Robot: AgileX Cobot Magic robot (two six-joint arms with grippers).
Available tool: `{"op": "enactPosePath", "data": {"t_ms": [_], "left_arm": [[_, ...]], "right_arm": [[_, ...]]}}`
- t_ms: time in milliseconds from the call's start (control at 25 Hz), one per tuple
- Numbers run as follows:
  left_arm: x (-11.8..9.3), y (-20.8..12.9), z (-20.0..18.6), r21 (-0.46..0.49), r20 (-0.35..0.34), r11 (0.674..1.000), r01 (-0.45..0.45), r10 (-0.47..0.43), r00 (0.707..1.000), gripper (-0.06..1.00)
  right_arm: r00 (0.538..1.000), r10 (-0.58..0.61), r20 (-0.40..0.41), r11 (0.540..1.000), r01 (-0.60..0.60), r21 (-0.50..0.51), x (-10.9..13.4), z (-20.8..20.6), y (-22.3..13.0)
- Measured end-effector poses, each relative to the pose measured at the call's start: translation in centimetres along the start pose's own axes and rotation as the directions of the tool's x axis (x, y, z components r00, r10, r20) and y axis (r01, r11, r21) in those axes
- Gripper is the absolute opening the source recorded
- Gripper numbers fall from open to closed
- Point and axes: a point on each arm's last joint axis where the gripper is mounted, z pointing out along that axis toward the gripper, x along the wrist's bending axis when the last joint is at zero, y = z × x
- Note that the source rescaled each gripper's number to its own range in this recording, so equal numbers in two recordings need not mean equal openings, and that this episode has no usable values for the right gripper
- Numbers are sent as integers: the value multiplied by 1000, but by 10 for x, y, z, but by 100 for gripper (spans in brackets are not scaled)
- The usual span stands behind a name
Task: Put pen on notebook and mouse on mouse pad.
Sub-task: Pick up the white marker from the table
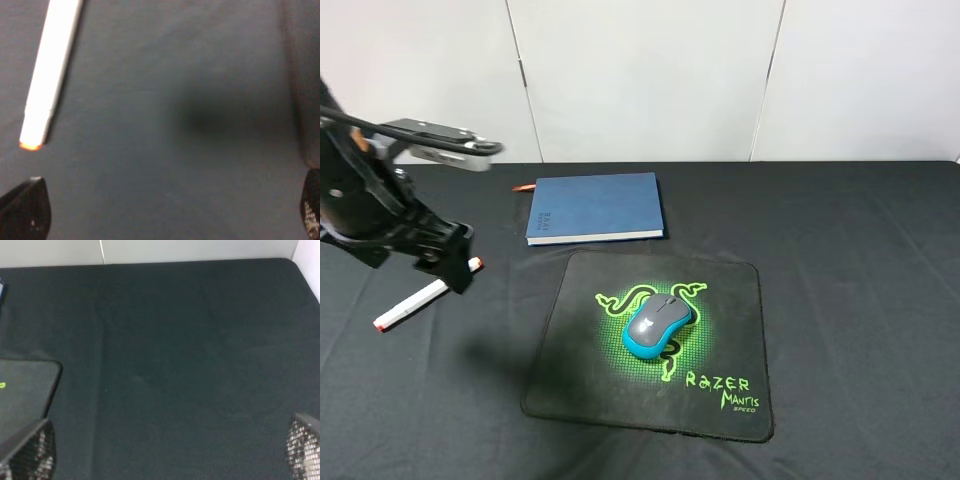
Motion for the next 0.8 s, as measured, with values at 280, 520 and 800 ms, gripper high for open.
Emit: {"op": "enactPosePath", "data": {"t_ms": [280,520,800], "left_arm": [[40,0,4,-30,-22,998,64,-65,998,100],[56,8,36,40,-30,998,55,-54,998,100],[62,18,73,74,-30,997,18,-16,999,100]], "right_arm": [[1000,0,0,1000,0,0,0,0,0],[1000,0,0,1000,0,0,0,0,0],[1000,0,0,1000,0,1,0,0,0]]}}
